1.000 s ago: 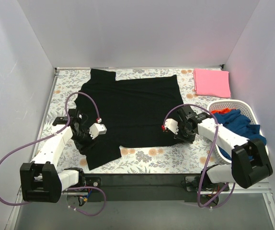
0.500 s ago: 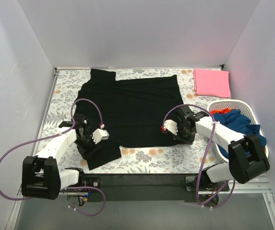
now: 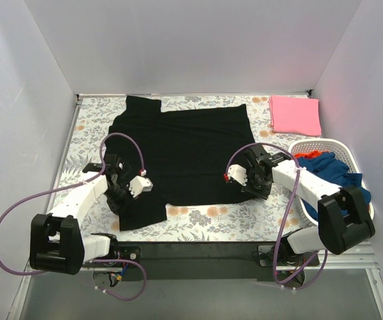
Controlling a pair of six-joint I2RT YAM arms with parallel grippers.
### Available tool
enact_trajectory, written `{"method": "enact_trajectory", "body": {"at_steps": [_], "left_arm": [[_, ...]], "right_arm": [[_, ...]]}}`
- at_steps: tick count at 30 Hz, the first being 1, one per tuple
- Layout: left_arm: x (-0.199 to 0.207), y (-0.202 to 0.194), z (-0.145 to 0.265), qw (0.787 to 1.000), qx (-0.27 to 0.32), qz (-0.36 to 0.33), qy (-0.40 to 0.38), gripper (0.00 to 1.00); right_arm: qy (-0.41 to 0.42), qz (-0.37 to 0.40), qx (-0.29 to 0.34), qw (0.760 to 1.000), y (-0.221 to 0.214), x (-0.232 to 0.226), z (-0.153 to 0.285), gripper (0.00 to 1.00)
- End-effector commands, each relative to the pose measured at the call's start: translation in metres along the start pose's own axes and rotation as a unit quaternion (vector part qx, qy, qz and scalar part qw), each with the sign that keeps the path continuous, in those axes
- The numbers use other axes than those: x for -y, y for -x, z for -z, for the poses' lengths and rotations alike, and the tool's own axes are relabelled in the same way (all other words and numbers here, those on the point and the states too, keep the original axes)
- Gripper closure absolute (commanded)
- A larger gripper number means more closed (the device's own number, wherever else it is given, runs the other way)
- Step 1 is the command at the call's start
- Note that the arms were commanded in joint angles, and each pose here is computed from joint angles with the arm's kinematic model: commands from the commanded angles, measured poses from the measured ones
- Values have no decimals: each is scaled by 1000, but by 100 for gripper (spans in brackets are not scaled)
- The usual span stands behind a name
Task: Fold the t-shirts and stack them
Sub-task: Fold the tshirt
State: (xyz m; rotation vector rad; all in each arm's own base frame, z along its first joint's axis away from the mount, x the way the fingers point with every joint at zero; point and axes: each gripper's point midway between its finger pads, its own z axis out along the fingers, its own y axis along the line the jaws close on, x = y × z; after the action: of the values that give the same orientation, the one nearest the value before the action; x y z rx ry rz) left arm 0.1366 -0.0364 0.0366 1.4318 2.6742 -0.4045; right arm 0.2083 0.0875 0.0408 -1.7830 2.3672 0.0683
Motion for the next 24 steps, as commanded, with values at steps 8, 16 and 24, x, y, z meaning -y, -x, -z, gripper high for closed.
{"method": "enact_trajectory", "body": {"at_steps": [8,16,24], "left_arm": [[-21,42,95,996,53,9,71,100],[-4,24,106,995,46,15,90,100],[-5,13,121,988,49,4,149,100]], "right_arm": [[-42,4,31,999,11,19,42,99],[-47,3,20,999,-7,6,52,99],[-27,7,29,999,-17,-17,63,99]]}}
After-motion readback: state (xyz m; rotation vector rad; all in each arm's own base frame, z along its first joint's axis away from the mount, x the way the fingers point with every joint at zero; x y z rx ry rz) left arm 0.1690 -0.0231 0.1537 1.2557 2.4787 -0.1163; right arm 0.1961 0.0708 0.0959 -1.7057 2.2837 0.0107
